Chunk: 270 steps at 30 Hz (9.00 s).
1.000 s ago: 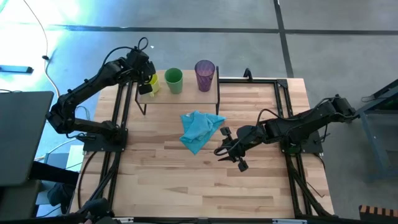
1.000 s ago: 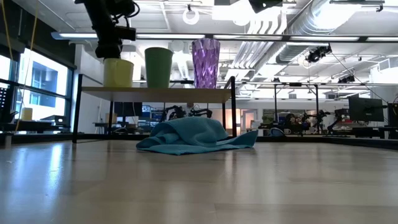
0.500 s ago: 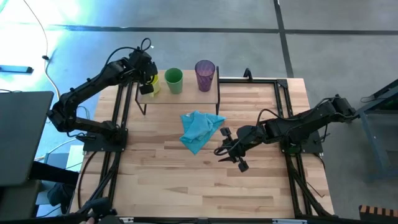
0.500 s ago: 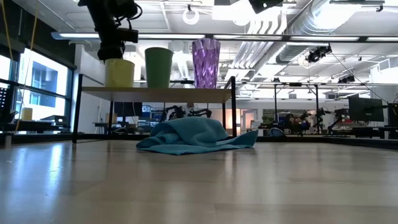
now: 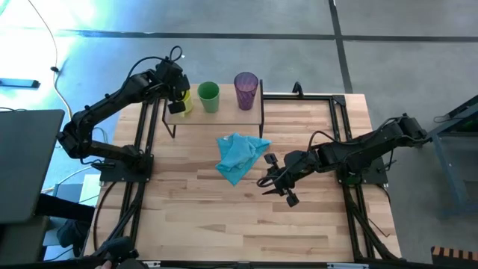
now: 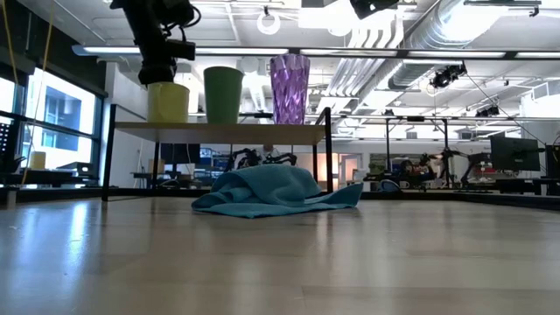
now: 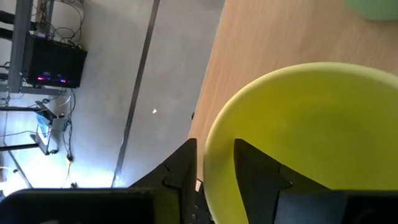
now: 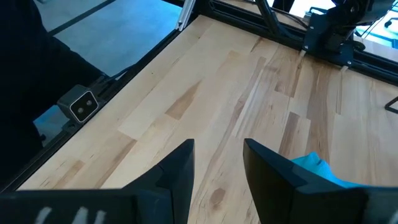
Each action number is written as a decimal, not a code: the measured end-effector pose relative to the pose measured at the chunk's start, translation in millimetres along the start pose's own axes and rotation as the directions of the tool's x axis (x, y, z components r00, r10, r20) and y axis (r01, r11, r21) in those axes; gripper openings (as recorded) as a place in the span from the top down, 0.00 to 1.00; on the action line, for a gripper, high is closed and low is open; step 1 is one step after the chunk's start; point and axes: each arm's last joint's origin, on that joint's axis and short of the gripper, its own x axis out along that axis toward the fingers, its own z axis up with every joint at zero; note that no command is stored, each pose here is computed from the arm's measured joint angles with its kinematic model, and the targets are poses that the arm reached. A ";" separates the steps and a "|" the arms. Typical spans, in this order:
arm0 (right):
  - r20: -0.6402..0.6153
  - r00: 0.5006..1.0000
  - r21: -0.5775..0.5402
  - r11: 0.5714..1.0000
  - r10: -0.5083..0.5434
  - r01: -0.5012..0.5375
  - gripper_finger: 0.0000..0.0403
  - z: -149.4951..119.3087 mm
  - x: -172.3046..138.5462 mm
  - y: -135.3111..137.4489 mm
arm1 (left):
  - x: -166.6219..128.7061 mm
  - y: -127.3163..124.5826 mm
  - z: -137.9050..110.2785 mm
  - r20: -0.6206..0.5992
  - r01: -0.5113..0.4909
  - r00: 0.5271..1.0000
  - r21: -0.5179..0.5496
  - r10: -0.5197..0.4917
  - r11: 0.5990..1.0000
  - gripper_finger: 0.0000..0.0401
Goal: Stack small to large cups/mugs on shelf
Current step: Put the yellow mug on the shelf, then return to Home Position
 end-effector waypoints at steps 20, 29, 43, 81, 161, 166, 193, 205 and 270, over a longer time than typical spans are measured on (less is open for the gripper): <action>0.000 1.000 -0.001 1.000 0.001 -0.001 0.68 -0.1 0.1 -0.1 | -15.0 4.9 -1.9 0.069 -0.044 0.997 -0.036 0.046 0.998 0.76; -0.001 1.000 0.000 1.000 0.001 -0.001 0.68 -0.1 0.2 -0.1 | -28.0 6.3 -7.2 0.099 -0.064 0.993 -0.050 0.069 0.997 0.76; -0.002 1.000 -0.013 1.000 -0.005 0.005 0.68 -0.6 0.1 -2.0 | -106.5 26.5 -13.3 0.464 0.037 0.884 -0.202 0.062 0.979 0.76; 0.467 0.854 -0.113 0.942 -0.230 0.316 0.68 36.9 -149.9 -1.6 | -266.3 0.6 -100.7 0.970 0.418 0.188 0.063 -0.155 0.906 0.76; 0.087 0.622 0.392 0.600 -0.779 0.697 0.68 -3.1 -194.8 -20.2 | -87.6 -178.7 -56.4 0.964 0.600 0.197 -0.262 0.178 0.756 0.76; 0.227 0.728 0.284 0.759 -0.647 0.586 0.68 -1.5 -184.2 -10.5 | -95.6 -183.8 -67.8 0.982 0.553 0.136 -0.185 0.130 0.812 0.76; 0.647 0.673 -0.011 0.878 -0.358 0.478 0.68 -75.0 -125.5 13.3 | -76.6 -192.2 -117.9 0.996 0.514 -0.089 0.040 0.007 0.857 0.76; 0.602 0.694 0.029 0.880 -0.394 0.474 0.68 -75.2 -100.8 0.6 | -69.4 -197.1 -118.4 1.000 0.475 -0.010 -0.001 0.006 0.880 0.76; 0.785 0.396 0.131 0.751 -0.477 0.647 0.68 -158.2 -137.9 28.7 | -54.2 -190.7 -137.3 0.971 0.472 0.064 -0.234 0.232 0.850 0.76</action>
